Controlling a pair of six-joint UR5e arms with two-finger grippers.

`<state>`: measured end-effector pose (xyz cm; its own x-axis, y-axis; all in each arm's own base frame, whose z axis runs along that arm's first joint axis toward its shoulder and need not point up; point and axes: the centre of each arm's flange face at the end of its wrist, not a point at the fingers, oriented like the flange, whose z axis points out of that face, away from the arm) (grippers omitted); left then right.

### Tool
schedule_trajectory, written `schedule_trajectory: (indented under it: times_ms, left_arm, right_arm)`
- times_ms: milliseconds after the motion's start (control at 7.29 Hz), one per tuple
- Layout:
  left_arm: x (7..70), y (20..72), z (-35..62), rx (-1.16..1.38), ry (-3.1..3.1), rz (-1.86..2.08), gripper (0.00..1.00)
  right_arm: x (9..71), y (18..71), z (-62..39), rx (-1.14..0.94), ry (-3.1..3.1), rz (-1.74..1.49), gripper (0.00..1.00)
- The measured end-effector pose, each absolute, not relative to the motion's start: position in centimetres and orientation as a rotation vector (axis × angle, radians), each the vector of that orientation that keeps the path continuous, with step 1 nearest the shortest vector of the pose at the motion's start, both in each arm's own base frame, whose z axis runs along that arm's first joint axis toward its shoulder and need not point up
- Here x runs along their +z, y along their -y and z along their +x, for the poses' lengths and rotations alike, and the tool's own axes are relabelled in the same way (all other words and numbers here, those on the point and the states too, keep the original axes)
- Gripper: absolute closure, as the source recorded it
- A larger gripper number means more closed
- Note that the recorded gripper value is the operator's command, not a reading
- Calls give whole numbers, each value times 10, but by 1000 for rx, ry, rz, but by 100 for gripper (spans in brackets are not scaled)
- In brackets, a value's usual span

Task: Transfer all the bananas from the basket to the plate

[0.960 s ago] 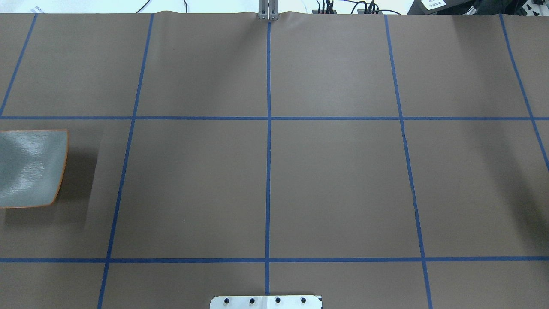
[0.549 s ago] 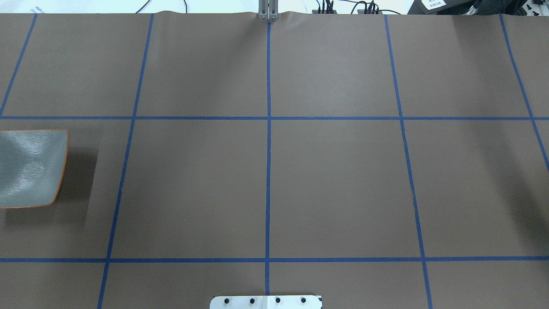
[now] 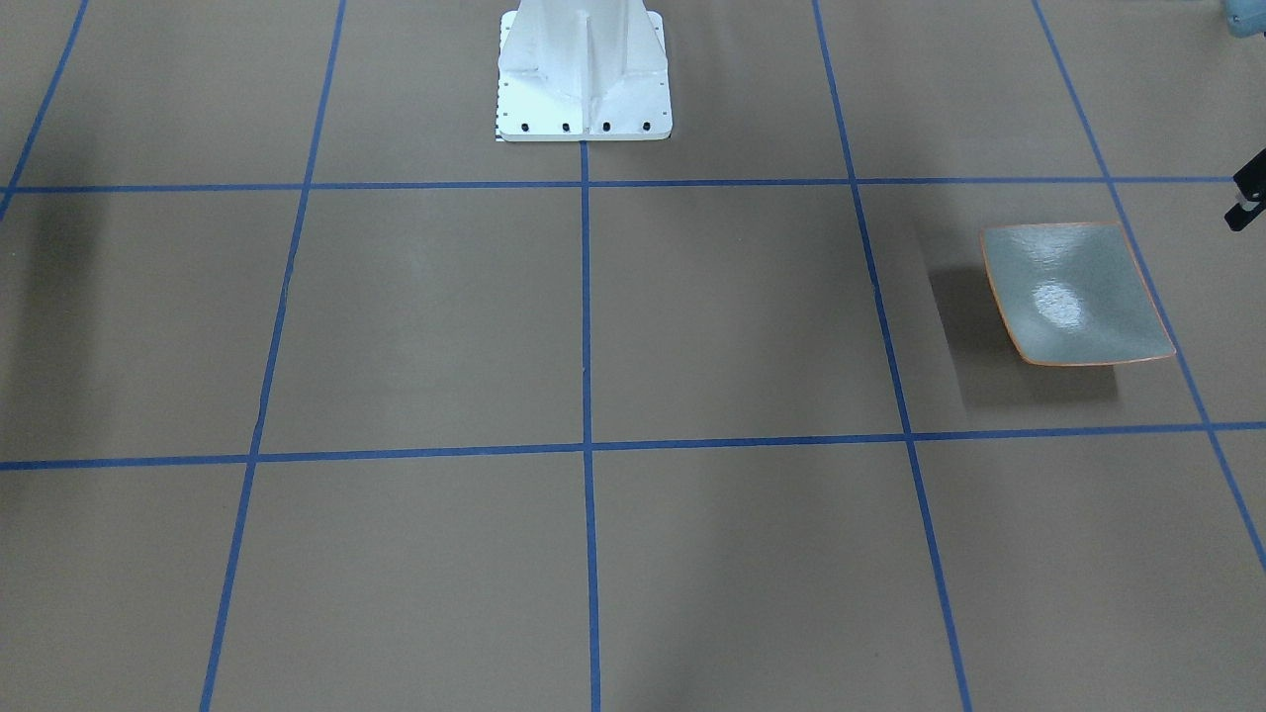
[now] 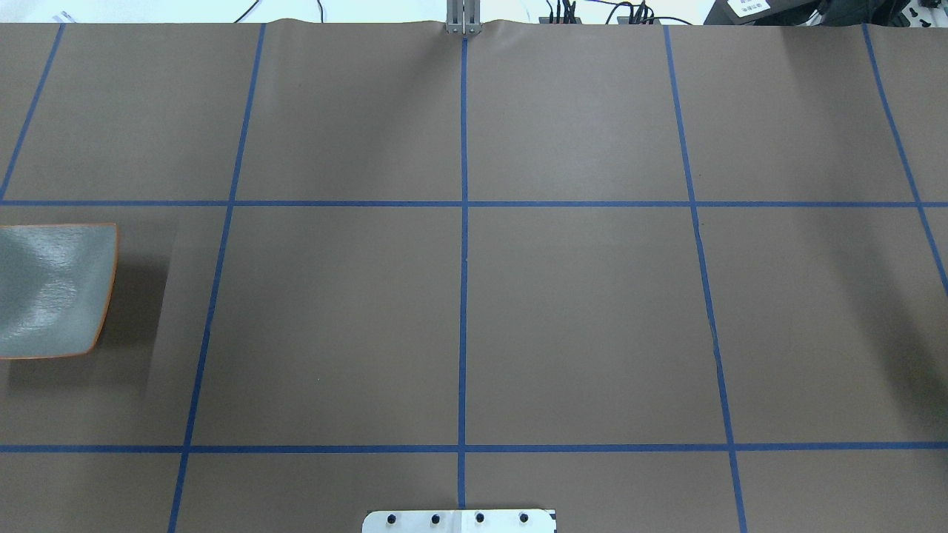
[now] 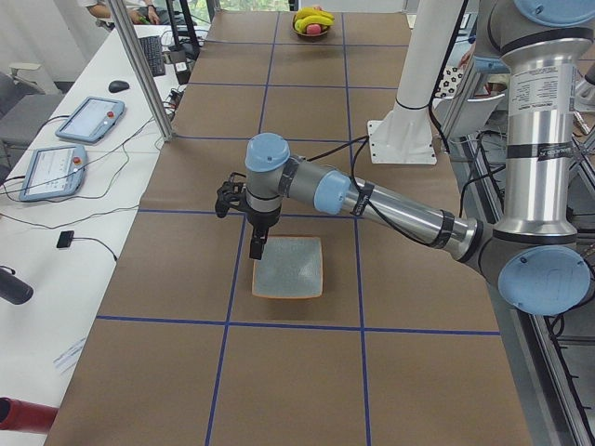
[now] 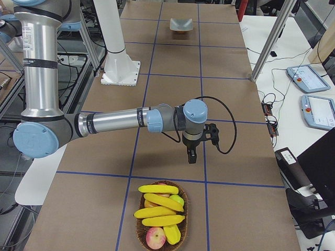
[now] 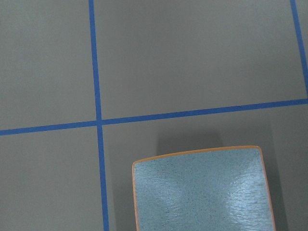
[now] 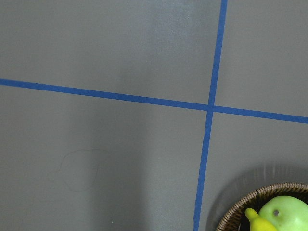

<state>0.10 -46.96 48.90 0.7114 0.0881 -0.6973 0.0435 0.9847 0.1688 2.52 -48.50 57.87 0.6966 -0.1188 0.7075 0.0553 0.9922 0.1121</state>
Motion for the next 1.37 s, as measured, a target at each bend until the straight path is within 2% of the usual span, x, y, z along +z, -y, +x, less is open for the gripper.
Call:
schedule_trajectory:
  times_ms: [686, 1372]
  left_arm:
    - [493, 468, 4, 25, -826, 155, 0]
    - [490, 466, 6, -5, -848, 143, 0]
  right_arm:
    - [596, 468, 25, -93, 822, 71, 0]
    - [669, 376, 44, -51, 699, 36, 0]
